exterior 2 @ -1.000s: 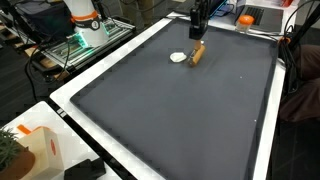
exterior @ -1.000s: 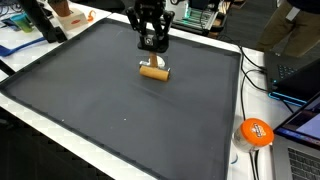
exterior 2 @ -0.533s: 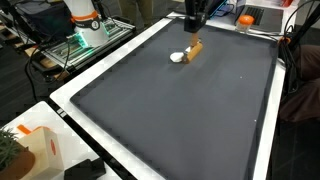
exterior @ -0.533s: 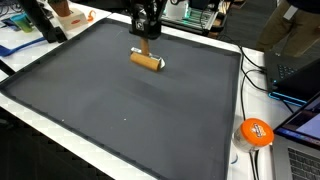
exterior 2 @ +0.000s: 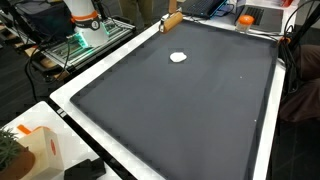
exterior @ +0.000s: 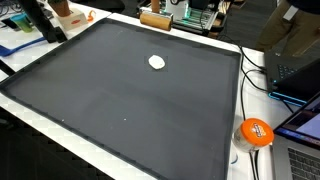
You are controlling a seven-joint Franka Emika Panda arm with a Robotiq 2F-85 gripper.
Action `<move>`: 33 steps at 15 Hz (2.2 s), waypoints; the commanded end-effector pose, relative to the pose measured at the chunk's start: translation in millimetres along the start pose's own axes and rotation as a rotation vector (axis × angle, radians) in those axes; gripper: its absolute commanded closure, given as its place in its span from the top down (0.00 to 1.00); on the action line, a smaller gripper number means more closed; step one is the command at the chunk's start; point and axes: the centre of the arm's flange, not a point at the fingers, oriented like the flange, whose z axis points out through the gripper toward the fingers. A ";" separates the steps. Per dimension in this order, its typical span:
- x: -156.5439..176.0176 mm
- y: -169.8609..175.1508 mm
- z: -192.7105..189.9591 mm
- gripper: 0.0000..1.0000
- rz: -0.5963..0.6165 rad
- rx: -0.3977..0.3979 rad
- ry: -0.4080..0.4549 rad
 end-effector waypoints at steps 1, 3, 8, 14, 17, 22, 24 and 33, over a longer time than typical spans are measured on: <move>-10.0 0.3 1.9 0.47 0.002 0.005 -0.006; -22.0 2.0 7.0 0.47 0.004 0.004 -0.016; -71.9 5.5 -20.4 0.22 0.014 0.011 -0.032; -98.3 -8.9 -67.6 0.22 0.006 0.047 -0.068; -83.3 -10.2 -62.2 0.22 -0.054 0.029 -0.090; -84.8 -10.7 -53.8 0.22 -0.042 0.023 -0.090; -72.7 -13.7 -49.6 0.22 -0.027 0.004 -0.024; -54.2 -10.2 -54.1 0.22 -0.035 -0.057 0.100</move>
